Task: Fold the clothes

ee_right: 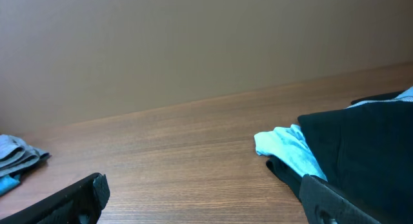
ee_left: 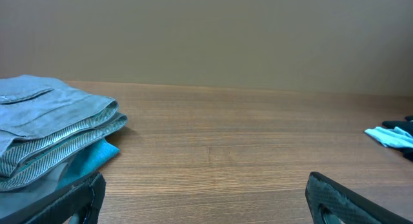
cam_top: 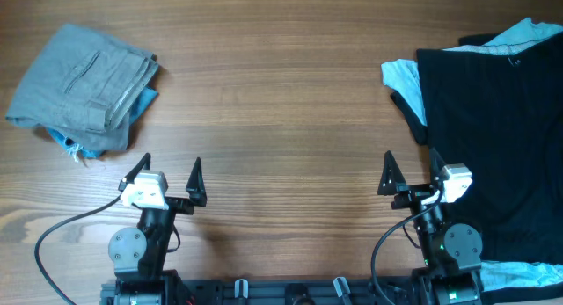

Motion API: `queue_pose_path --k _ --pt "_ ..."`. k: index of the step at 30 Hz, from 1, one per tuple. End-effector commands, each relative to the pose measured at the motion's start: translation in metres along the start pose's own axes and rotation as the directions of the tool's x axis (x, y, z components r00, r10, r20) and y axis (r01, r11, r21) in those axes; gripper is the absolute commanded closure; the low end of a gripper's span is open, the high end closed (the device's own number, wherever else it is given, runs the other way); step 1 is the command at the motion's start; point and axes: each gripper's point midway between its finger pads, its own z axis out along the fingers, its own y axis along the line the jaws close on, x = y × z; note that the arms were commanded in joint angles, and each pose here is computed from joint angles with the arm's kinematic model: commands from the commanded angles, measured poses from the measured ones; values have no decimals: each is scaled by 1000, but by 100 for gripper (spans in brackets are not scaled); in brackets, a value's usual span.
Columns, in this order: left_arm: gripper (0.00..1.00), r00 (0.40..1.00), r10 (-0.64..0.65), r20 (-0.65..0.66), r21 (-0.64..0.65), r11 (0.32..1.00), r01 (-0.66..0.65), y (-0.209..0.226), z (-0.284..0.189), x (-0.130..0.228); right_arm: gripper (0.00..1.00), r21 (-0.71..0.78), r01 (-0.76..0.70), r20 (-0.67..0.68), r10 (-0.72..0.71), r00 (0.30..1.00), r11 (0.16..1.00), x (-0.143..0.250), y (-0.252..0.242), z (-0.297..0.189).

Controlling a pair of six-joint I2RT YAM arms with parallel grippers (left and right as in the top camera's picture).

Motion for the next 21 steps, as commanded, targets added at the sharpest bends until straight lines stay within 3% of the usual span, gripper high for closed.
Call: queue_pose_path --k 1,21 --pt "0 1000 10 3 0 1000 -10 0 0 1 0 -7 19 6 -19 1000 1000 -1 1 0" --pt "0 1000 9 3 1 1000 -9 0 0 1 0 -13 17 5 -17 1000 1000 -1 2 0"
